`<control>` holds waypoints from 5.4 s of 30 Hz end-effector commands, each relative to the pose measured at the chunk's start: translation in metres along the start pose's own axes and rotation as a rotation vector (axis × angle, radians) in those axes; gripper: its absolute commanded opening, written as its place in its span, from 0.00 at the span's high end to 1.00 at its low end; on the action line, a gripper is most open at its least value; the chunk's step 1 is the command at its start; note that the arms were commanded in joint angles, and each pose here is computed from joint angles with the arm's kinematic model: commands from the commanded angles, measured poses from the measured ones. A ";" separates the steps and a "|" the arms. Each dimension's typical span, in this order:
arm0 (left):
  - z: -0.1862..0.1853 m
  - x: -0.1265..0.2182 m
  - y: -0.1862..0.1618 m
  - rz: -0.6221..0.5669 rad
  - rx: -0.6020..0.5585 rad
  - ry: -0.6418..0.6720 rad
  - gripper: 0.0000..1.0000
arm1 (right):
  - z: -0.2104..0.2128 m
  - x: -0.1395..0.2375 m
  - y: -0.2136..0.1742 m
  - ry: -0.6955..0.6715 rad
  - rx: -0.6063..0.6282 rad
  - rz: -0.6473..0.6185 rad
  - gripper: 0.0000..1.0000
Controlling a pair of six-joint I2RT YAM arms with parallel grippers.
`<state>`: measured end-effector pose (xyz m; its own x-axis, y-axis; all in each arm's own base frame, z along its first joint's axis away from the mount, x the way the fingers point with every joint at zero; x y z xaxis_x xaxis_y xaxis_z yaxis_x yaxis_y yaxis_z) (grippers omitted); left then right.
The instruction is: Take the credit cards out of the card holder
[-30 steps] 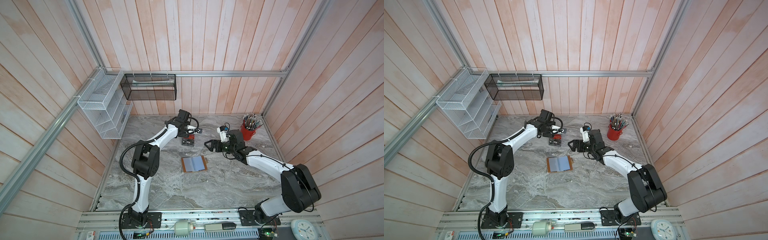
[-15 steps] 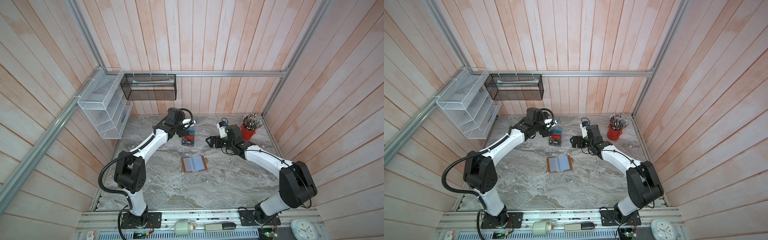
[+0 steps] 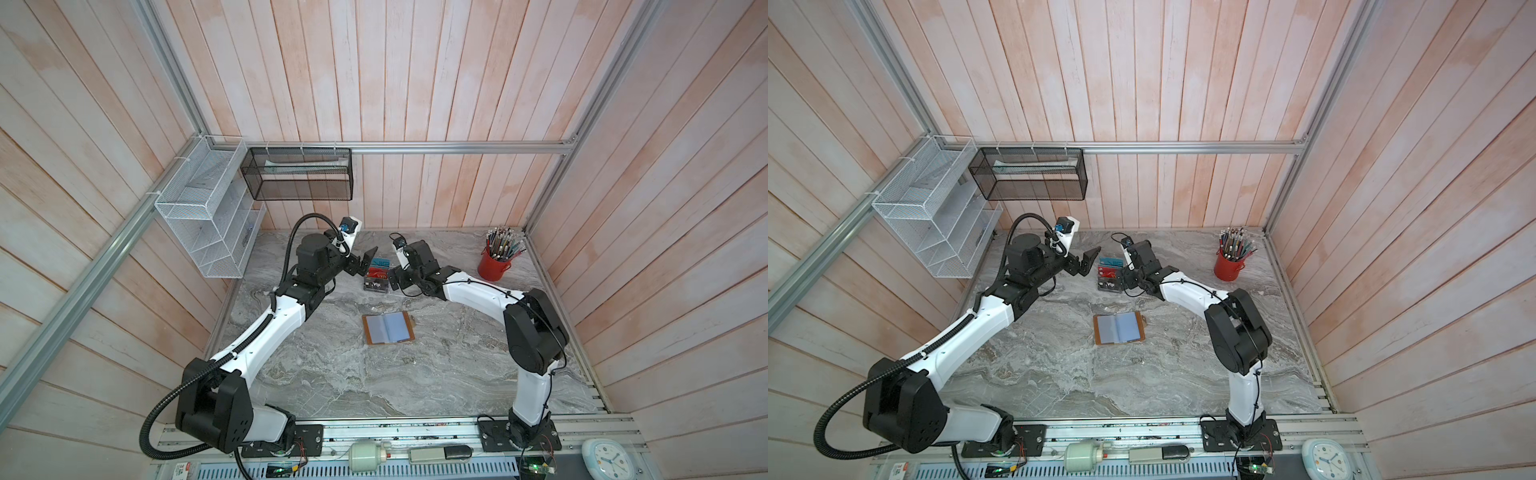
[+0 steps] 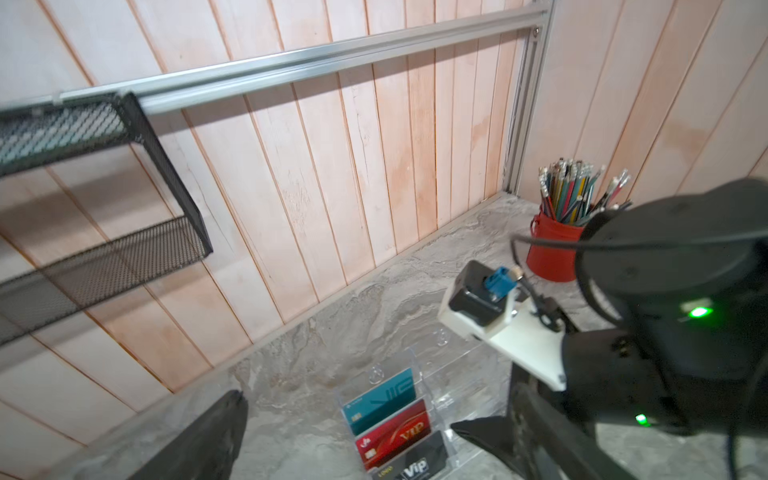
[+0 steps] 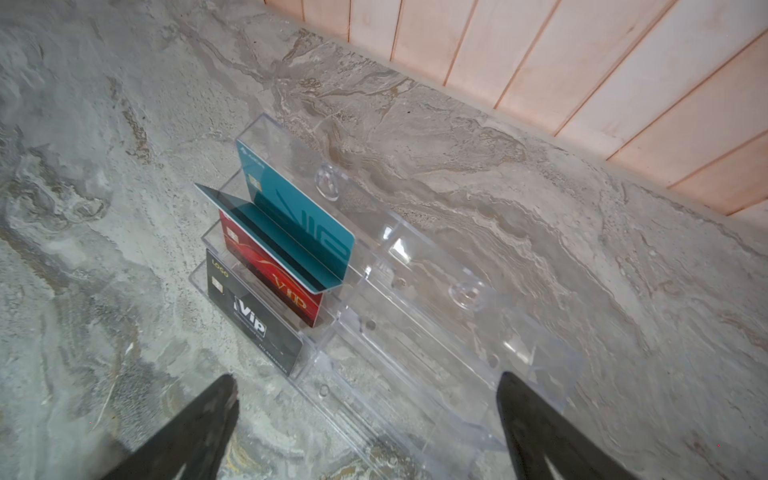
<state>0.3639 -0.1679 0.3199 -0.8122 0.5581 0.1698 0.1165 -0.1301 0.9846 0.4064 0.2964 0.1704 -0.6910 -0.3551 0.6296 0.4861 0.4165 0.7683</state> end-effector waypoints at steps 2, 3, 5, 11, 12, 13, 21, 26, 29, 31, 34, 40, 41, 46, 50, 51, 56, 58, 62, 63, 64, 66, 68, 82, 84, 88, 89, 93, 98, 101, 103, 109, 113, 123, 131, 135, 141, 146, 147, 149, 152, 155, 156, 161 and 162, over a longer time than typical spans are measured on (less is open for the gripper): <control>0.001 0.019 -0.001 -0.084 0.255 0.038 0.00 | 0.001 -0.011 0.006 -0.101 0.056 0.007 0.02; 0.001 0.023 -0.004 -0.082 0.272 0.048 0.00 | 0.001 -0.014 0.008 -0.116 0.052 0.003 0.02; 0.000 0.029 -0.011 -0.076 0.309 0.054 0.00 | 0.001 -0.020 0.010 -0.131 0.043 0.008 0.02; -0.003 0.046 -0.025 -0.099 0.386 0.071 0.00 | -0.001 -0.035 0.016 -0.171 0.030 0.024 0.02; -0.003 0.047 -0.026 -0.098 0.388 0.072 0.00 | 0.000 -0.038 0.017 -0.170 0.030 0.026 0.02; -0.003 0.047 -0.027 -0.094 0.389 0.072 0.00 | 0.000 -0.039 0.018 -0.171 0.028 0.025 0.02; -0.006 0.049 -0.032 -0.077 0.397 0.062 0.00 | 0.001 -0.050 0.028 -0.178 0.014 0.020 0.02; -0.007 0.049 -0.034 -0.074 0.415 0.052 0.00 | 0.001 -0.056 0.031 -0.184 0.017 0.023 0.02; -0.008 0.049 -0.037 -0.071 0.429 0.047 0.00 | -0.001 -0.058 0.032 -0.187 0.010 0.020 0.02; -0.008 0.048 -0.039 -0.069 0.438 0.045 0.00 | -0.004 -0.059 0.034 -0.188 0.003 0.016 0.02; -0.007 0.047 -0.040 -0.069 0.441 0.048 0.00 | -0.008 -0.059 0.036 -0.194 -0.005 0.011 0.02; -0.007 0.042 -0.045 -0.058 0.455 0.049 0.00 | -0.013 -0.062 0.037 -0.197 -0.009 0.012 0.02; -0.007 0.041 -0.045 -0.059 0.455 0.048 0.00 | -0.015 -0.062 0.038 -0.198 -0.011 0.011 0.02; -0.006 0.038 -0.047 -0.051 0.459 0.044 0.00 | -0.019 -0.062 0.040 -0.195 -0.017 0.007 0.02; -0.006 0.035 -0.049 -0.046 0.465 0.043 0.00 | -0.019 -0.057 0.047 -0.182 -0.024 -0.007 0.02; -0.005 0.034 -0.049 -0.046 0.469 0.044 0.00 | -0.018 -0.055 0.048 -0.176 -0.026 -0.010 0.02; 0.001 0.025 -0.052 -0.043 0.518 0.044 0.00 | -0.019 -0.031 0.062 -0.134 -0.065 -0.044 0.02; 0.006 0.019 -0.055 -0.027 0.555 0.030 0.00 | -0.021 -0.018 0.065 -0.106 -0.104 -0.057 0.02; 0.013 0.005 -0.062 -0.018 0.596 -0.024 0.00 | -0.038 0.014 0.058 -0.031 -0.241 -0.078 0.02; 0.015 0.001 -0.064 -0.022 0.601 -0.032 0.00 | -0.043 0.022 0.052 -0.013 -0.282 -0.084 0.02; 0.017 -0.003 -0.065 -0.024 0.608 -0.041 0.00 | -0.048 0.029 0.048 0.000 -0.317 -0.096 0.02; 0.020 -0.013 -0.068 -0.021 0.623 -0.064 0.00 | -0.056 0.040 0.034 0.025 -0.384 -0.105 0.02; 0.024 -0.023 -0.072 -0.016 0.637 -0.084 0.00 | -0.062 0.048 0.023 0.045 -0.425 -0.101 0.02; 0.054 -0.085 -0.103 0.037 0.737 -0.208 0.00 | -0.082 0.025 -0.021 0.281 -0.616 -0.025 0.02; 0.057 -0.091 -0.109 0.044 0.763 -0.214 0.00 | -0.081 0.018 -0.024 0.303 -0.632 -0.024 0.02; 0.058 -0.100 -0.121 0.058 0.802 -0.219 0.00 | -0.079 0.005 -0.025 0.348 -0.653 -0.018 0.02; 0.059 -0.102 -0.123 0.060 0.810 -0.215 0.00 | -0.079 0.003 -0.025 0.352 -0.655 -0.019 0.02; 0.061 -0.104 -0.133 0.070 0.816 -0.188 0.00 | -0.080 -0.005 -0.024 0.358 -0.658 -0.017 0.02; 0.062 -0.110 -0.143 0.075 0.844 -0.186 0.00 | -0.081 -0.012 -0.023 0.365 -0.659 -0.018 0.02; 0.059 -0.113 -0.148 0.076 0.856 -0.188 0.00 | -0.082 -0.017 -0.023 0.373 -0.664 -0.016 0.02; 0.056 -0.115 -0.152 0.082 0.859 -0.190 0.00 | -0.082 -0.020 -0.021 0.376 -0.664 -0.017 0.02; 0.051 -0.119 -0.158 0.088 0.875 -0.196 0.00 | -0.083 -0.027 -0.015 0.384 -0.658 -0.028 0.02; 0.048 -0.117 -0.160 0.090 0.879 -0.194 0.00 | -0.084 -0.032 -0.012 0.389 -0.650 -0.030 0.02; 0.047 -0.108 -0.152 0.083 0.868 -0.175 0.00 | -0.083 -0.039 -0.005 0.424 -0.622 -0.040 0.02; 0.055 -0.085 -0.145 0.089 0.830 -0.103 0.00 | -0.086 -0.032 0.002 0.401 -0.603 -0.049 0.02; 0.062 -0.074 -0.138 0.086 0.797 -0.072 0.00 | -0.090 -0.023 0.006 0.376 -0.594 -0.053 0.02; 0.070 -0.043 -0.106 0.065 0.665 0.020 0.00 | -0.105 0.010 0.006 0.288 -0.582 -0.076 0.02; 0.087 0.013 -0.080 0.042 0.412 0.276 0.00 | -0.150 0.058 -0.014 -0.002 -0.614 -0.132 0.02; 0.092 0.025 -0.079 0.040 0.373 0.337 0.00 | -0.158 0.066 -0.021 -0.059 -0.609 -0.139 0.02; 0.106 0.052 -0.084 0.039 0.317 0.481 0.00 | -0.175 0.082 -0.038 -0.187 -0.597 -0.157 0.02; 0.125 0.088 -0.113 0.029 0.305 0.642 0.00 | -0.200 0.103 -0.068 -0.395 -0.603 -0.165 0.02; 0.141 0.108 -0.150 0.031 0.333 0.744 0.00 | -0.214 0.122 -0.096 -0.540 -0.577 -0.208 0.02; 0.144 0.110 -0.160 0.038 0.337 0.768 0.00 | -0.215 0.127 -0.104 -0.578 -0.561 -0.228 0.02; 0.146 0.112 -0.185 0.005 0.330 0.753 0.00 | -0.216 0.142 -0.151 -0.774 -0.435 -0.287 0.02; 0.144 0.111 -0.189 -0.008 0.331 0.742 0.00 | -0.216 0.142 -0.159 -0.798 -0.418 -0.275 0.02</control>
<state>0.3265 0.0342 0.1330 -0.9172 -0.1396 0.3731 0.3390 0.2184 0.9151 0.3468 0.0155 0.1434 -0.8686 0.2136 0.4471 0.4415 -0.0757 0.8940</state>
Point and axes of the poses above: each gripper's point midway between its finger pads, its own x axis back along the fingers, its own z axis along the line the jaws close on, y = z × x, the point moved 6 cm from there along x, back along the fingers, and after that the axes turned 2 degrees about x, right-handed, at the moved point
